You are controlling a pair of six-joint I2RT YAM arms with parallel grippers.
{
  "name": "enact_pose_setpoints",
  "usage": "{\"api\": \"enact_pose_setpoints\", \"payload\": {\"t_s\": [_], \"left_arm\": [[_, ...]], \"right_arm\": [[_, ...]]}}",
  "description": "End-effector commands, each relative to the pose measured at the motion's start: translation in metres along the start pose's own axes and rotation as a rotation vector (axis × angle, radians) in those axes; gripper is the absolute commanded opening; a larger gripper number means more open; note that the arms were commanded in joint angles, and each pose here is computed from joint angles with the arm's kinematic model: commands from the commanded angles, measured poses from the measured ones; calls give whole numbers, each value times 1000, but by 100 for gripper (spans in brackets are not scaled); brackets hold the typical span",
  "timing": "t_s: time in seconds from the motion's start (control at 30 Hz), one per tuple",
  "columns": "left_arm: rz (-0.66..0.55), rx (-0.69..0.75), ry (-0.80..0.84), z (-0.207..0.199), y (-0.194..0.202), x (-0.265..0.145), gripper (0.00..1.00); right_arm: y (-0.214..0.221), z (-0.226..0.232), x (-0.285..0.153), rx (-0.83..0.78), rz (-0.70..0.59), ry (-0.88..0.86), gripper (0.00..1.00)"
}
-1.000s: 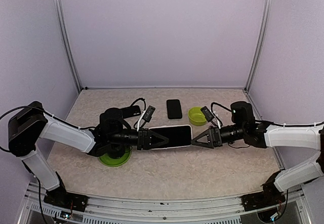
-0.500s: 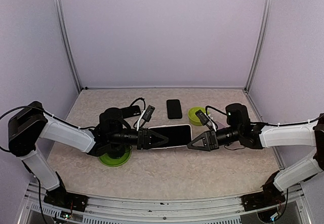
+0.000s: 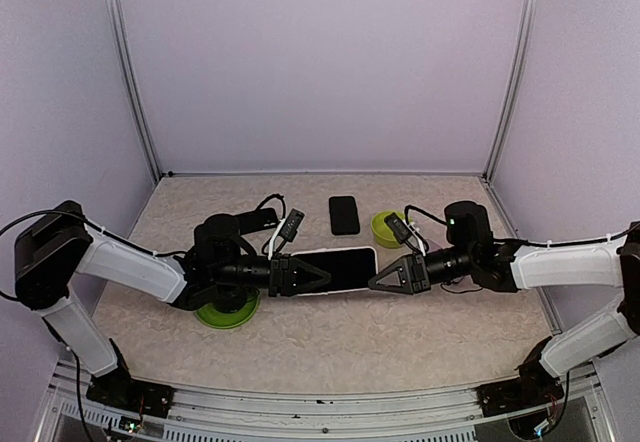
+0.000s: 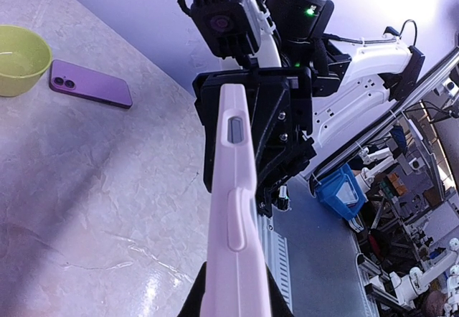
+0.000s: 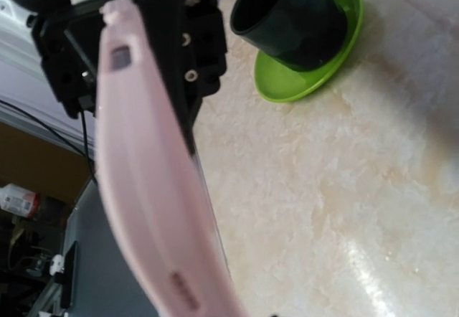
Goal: Put the phone into the phone case
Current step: Press the phone onto the phone case.
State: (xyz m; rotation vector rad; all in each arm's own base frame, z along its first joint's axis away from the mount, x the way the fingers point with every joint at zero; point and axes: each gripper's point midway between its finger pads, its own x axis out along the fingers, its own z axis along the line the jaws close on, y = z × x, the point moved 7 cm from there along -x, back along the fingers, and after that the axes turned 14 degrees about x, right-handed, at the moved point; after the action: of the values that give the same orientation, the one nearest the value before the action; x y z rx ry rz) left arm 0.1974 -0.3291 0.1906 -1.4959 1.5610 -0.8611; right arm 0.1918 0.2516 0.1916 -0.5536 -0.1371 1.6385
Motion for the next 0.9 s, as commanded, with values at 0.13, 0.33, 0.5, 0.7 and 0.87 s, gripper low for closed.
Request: {"api": "enact_pose_setpoints", "payload": {"t_s": [0.13, 0.33, 0.5, 0.7, 0.87], "left_arm": [[-91, 80, 16, -10, -22, -6, 0], [-66, 65, -67, 0, -18, -6, 0], [-57, 51, -109, 7, -17, -9, 0], [-49, 38, -126, 11, -15, -10, 0], [-44, 38, -120, 11, -16, -10, 0]], "right_arm": [[-7, 5, 4, -22, -11, 0, 5], [-10, 4, 1, -46, -26, 75, 0], [-11, 14, -6, -92, -30, 88, 0], [-12, 23, -14, -131, -37, 138, 21], [-13, 25, -22, -161, -57, 217, 33]]}}
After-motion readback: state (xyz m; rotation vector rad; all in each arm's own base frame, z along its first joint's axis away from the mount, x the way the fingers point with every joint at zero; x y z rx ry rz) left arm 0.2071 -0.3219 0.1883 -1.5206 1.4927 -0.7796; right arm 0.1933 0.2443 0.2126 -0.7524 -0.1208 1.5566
